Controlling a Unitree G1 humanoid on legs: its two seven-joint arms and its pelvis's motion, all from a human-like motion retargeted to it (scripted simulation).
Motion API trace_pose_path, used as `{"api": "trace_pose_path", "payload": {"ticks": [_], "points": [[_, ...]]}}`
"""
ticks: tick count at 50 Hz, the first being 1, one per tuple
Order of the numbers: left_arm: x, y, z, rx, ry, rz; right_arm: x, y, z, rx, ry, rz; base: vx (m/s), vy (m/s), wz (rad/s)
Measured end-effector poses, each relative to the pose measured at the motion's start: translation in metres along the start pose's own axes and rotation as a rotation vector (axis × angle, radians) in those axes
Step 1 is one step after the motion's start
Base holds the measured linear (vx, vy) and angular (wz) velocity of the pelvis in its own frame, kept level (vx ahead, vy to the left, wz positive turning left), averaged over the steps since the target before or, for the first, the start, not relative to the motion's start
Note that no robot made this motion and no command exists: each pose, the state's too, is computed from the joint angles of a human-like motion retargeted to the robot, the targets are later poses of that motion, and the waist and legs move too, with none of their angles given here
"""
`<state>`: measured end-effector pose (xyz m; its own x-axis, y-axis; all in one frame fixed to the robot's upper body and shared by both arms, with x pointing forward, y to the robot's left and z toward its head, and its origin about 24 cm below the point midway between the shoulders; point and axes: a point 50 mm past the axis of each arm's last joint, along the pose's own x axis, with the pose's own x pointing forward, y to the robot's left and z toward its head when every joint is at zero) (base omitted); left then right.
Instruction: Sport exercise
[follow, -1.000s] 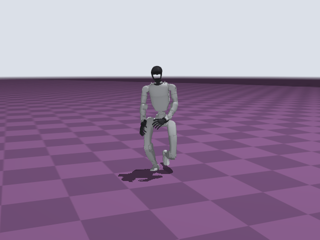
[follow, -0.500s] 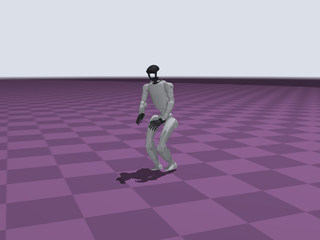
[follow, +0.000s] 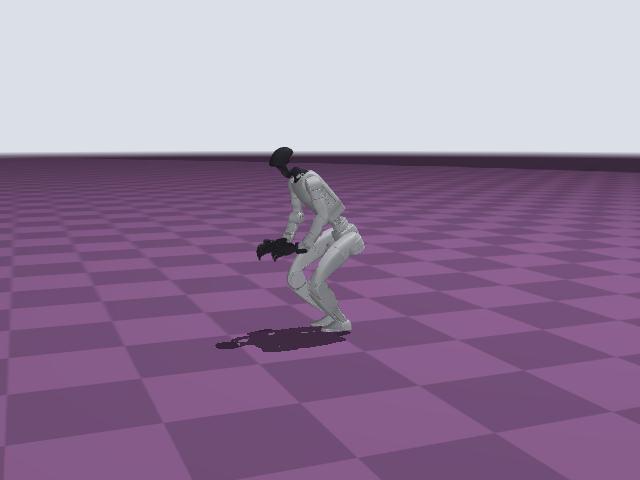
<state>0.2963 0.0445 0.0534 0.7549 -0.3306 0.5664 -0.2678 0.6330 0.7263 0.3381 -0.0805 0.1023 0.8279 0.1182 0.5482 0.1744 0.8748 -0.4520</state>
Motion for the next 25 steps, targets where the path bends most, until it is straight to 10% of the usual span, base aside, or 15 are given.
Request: {"api": "trace_pose_path", "payload": {"ticks": [25], "points": [[0.041, 0.014, 0.073, -0.171, -0.315, -0.035, 0.029, -0.04, 0.014, 0.252, -0.001, -0.102, -0.14, 0.07, -0.5]]}}
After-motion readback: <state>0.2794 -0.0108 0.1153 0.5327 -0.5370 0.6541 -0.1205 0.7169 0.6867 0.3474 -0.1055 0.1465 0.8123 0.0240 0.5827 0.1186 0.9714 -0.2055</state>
